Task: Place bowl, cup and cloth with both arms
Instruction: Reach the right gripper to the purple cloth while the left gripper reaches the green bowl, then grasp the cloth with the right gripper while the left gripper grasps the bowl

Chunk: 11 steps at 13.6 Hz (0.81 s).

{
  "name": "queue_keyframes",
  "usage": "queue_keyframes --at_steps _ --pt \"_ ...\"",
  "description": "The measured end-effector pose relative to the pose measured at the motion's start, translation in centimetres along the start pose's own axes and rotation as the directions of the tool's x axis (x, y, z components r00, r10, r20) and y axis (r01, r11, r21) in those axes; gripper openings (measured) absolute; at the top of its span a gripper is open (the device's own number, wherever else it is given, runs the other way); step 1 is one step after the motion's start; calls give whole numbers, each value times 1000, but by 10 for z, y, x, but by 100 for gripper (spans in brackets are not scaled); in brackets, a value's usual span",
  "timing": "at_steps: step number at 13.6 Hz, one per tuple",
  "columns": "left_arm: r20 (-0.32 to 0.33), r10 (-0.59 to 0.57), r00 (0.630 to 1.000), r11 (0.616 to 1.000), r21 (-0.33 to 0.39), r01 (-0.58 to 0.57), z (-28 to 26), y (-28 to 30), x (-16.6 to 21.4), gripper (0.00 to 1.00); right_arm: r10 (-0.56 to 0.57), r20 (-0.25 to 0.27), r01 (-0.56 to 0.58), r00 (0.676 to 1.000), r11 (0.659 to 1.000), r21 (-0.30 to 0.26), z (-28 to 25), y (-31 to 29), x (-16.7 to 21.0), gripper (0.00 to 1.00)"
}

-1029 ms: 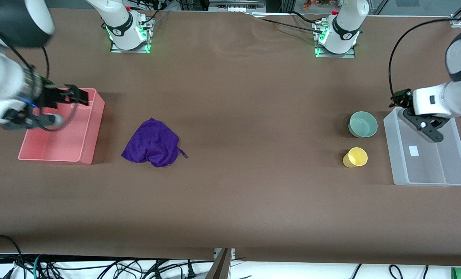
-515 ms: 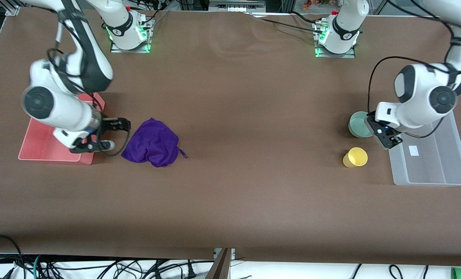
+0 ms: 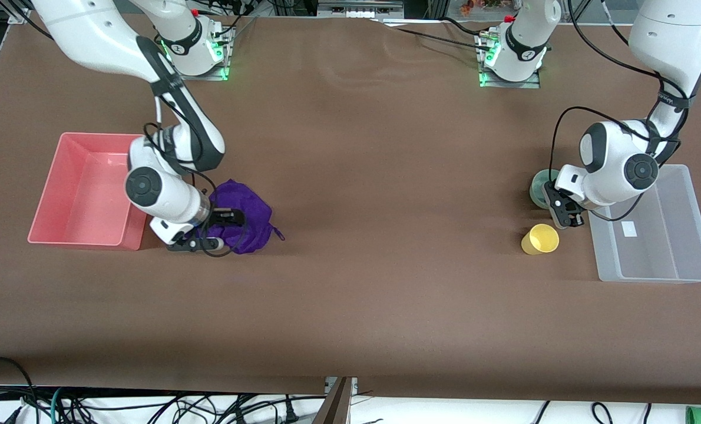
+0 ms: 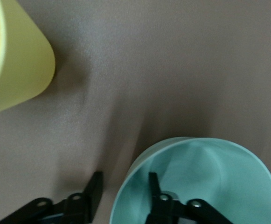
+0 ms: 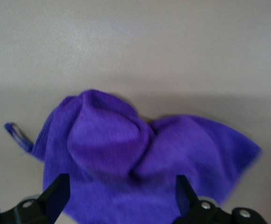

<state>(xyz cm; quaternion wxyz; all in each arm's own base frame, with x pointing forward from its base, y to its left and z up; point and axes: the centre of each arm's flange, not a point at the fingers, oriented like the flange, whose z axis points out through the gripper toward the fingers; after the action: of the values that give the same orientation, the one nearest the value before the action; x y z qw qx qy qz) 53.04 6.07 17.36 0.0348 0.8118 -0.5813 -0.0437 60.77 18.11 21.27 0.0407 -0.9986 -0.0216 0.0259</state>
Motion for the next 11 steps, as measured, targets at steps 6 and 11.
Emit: queue_keyframes --at_steps 6,11 --pt "24 40 999 997 -60 -38 -53 -2 13 4 1 -12 -1 1000 1000 10 18 -1 4 45" --pt "85 42 995 989 -142 -30 -195 -17 22 4 -18 46 19 999 999 -30 -24 1 11 5"
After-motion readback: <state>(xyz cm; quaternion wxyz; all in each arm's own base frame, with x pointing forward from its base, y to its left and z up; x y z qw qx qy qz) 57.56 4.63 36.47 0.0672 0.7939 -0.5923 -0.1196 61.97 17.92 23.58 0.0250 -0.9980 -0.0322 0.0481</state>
